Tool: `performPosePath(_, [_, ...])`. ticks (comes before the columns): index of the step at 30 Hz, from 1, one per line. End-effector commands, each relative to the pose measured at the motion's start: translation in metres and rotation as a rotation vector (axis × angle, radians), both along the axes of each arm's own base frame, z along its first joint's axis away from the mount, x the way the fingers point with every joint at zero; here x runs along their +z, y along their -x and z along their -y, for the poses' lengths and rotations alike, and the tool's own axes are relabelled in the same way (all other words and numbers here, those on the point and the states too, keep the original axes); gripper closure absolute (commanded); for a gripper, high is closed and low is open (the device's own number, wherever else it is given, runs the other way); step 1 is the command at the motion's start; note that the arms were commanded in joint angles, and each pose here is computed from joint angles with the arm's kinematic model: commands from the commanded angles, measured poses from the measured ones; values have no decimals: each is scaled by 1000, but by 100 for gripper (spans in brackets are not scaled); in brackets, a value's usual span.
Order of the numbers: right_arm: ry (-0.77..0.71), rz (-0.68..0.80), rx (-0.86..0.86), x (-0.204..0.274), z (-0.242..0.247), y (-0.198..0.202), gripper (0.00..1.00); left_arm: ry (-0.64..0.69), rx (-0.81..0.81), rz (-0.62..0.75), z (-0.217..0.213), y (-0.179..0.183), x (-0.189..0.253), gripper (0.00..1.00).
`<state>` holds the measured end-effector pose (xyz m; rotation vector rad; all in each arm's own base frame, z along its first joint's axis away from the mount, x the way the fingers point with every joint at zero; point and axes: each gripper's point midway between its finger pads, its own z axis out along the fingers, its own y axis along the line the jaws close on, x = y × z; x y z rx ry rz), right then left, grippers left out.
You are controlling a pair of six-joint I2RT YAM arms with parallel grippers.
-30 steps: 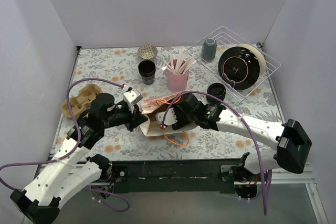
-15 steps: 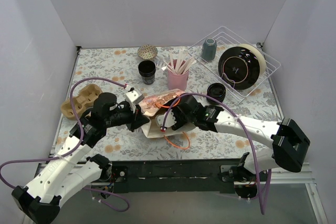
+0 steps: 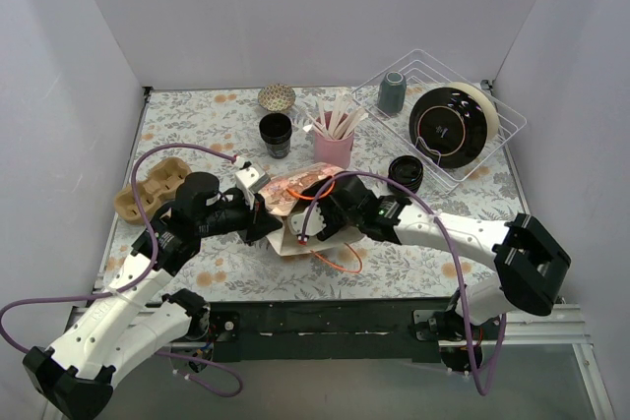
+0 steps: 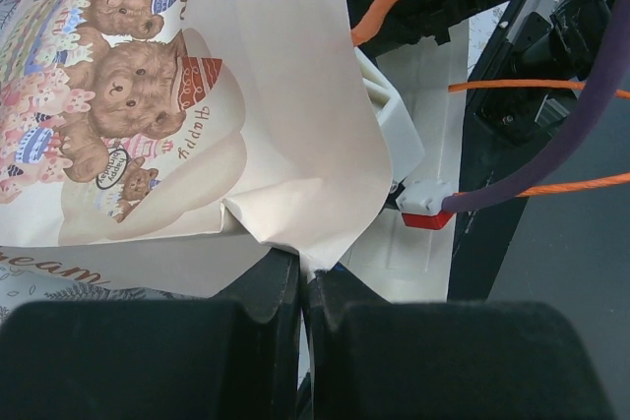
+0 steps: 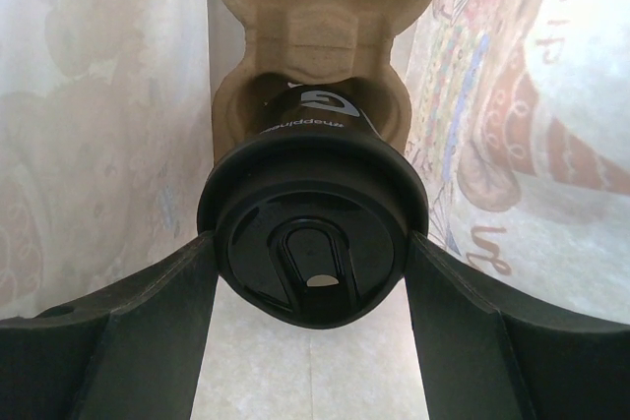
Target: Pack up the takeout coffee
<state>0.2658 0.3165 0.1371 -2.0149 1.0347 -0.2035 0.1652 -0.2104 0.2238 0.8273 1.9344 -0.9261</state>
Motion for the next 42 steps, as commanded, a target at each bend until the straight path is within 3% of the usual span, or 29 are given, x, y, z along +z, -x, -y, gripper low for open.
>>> performPosePath(1, [19, -12, -19, -14, 2, -12, 87, 57, -83, -4, 9, 15, 14, 100])
performPosePath(16, [-6, -32, -105, -25, -4, -47, 87, 9, -71, -2, 2, 17, 5, 100])
performPosePath(32, [-132, 15, -225, -4, -25, -78, 86, 10, -62, 1, 2, 15, 5, 100])
performPosePath(42, [-171, -23, -247, 3, -20, -70, 63, 5, -16, 2, -1, 9, 6, 100])
